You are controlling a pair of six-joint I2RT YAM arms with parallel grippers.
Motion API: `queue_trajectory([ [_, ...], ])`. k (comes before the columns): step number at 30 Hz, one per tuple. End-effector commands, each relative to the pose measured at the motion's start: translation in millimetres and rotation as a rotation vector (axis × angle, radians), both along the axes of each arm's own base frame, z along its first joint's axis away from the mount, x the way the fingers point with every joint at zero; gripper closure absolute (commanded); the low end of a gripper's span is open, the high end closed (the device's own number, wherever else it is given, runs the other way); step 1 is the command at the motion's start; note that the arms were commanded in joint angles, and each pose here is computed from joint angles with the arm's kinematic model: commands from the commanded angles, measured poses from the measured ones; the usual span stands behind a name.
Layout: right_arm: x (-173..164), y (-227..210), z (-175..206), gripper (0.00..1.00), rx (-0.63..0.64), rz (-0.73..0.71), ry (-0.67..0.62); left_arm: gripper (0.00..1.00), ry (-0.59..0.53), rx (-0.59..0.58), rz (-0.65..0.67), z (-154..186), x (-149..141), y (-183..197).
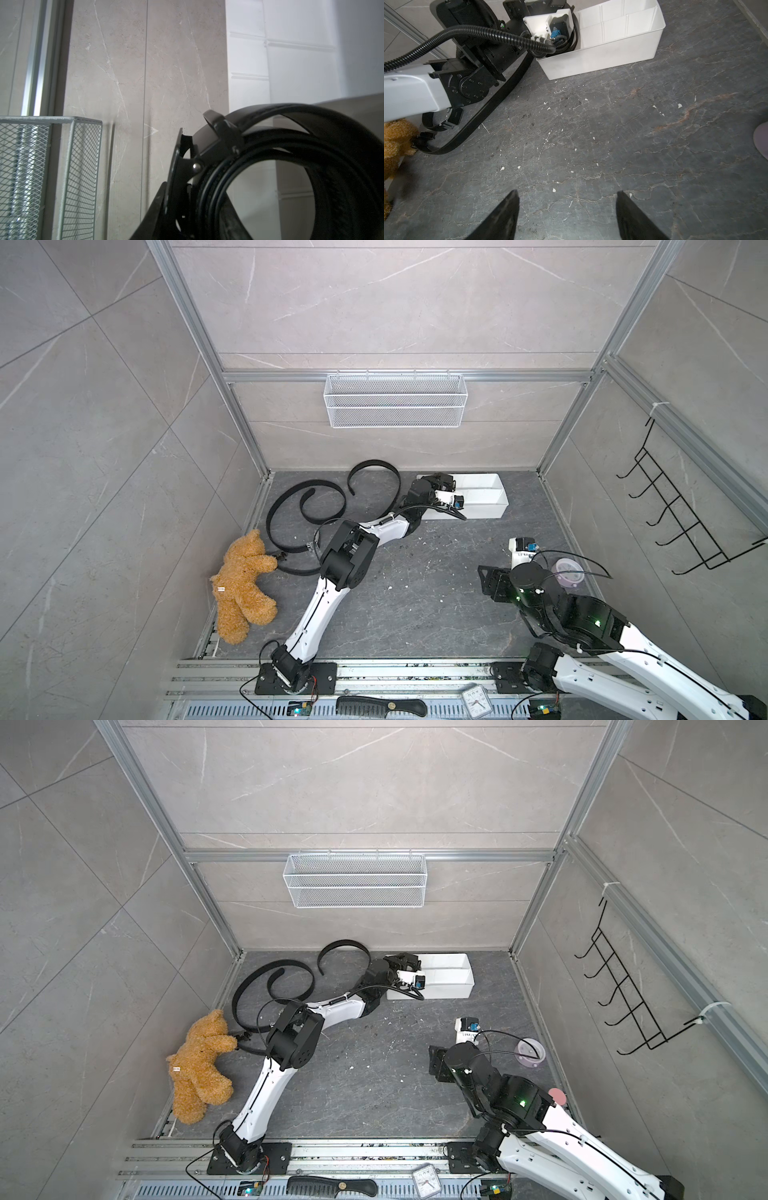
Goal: Place the belts into the storage roll
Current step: Place the belt in the container.
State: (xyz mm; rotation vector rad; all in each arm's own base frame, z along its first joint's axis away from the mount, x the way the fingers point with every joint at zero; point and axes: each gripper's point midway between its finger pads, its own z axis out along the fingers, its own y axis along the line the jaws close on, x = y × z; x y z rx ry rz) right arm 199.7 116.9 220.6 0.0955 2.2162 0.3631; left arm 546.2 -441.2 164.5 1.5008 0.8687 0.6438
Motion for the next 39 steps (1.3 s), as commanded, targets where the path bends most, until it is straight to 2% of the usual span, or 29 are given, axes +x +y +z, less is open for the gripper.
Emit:
queue_trajectory([
  [1, 0.8, -2.3, -1.9, 0.26, -0.013, -0.003, -0.015, 1.0, 0.01, 0.017, -0.021, -2.7, -5.2, -0.4],
  [5, -0.4, -4.1, -2.0, 0.26, -0.009, -0.006, -0.018, 1.0, 0.06, 0.009, 0.001, -21.2, -5.5, 2.4],
  [9, 0.0, -6.0, -2.1, 0.26, -0.018, -0.011, -0.022, 0.99, 0.079, -0.032, 0.011, -19.5, -5.9, 0.3],
  [12, 0.6, -5.1, -3.0, 0.26, -0.022, -0.01, -0.018, 0.7, 0.068, -0.075, 0.028, -10.2, -4.9, -0.1],
  [14, 0.8, -3.3, -3.0, 0.26, -0.02, -0.005, -0.016, 0.43, 0.068, -0.11, 0.034, -0.3, -6.0, -0.4],
  [16, 1.4, -2.1, -2.3, 0.26, -0.019, -0.002, -0.016, 0.31, 0.081, -0.15, 0.045, 10.3, -7.7, -0.6],
  [19, 1.8, -1.6, -0.3, 0.26, -0.022, 0.001, -0.018, 0.21, 0.123, -0.217, 0.059, 31.6, -12.0, 2.5],
  [21, 2.1, -1.6, 2.1, 0.26, -0.018, 0.0, -0.024, 0.16, 0.168, -0.261, 0.058, 39.1, -16.0, 3.2],
  [22, 2.4, -1.6, 2.1, 0.26, -0.019, 0.0, -0.024, 0.13, 0.167, -0.296, 0.048, 61.4, -21.5, 4.5],
  [23, 2.4, -1.5, 2.6, 0.26, -0.021, 0.001, -0.025, 0.12, 0.18, -0.312, 0.043, 64.8, -24.9, 4.0],
  [31, 2.4, -0.4, 6.3, 0.26, -0.024, 0.01, -0.029, 0.1, 0.198, -0.375, 0.016, 90.1, -45.3, 6.5],
  [35, 1.6, -1.1, 8.5, 0.26, -0.022, 0.012, -0.03, 0.07, 0.222, -0.319, 0.016, 82.5, -48.3, 7.3],
  [39, 1.5, -2.7, 11.3, 0.26, -0.025, 0.01, -0.035, 0.06, 0.388, -0.218, 0.013, 59.8, -60.5, 9.1],
])
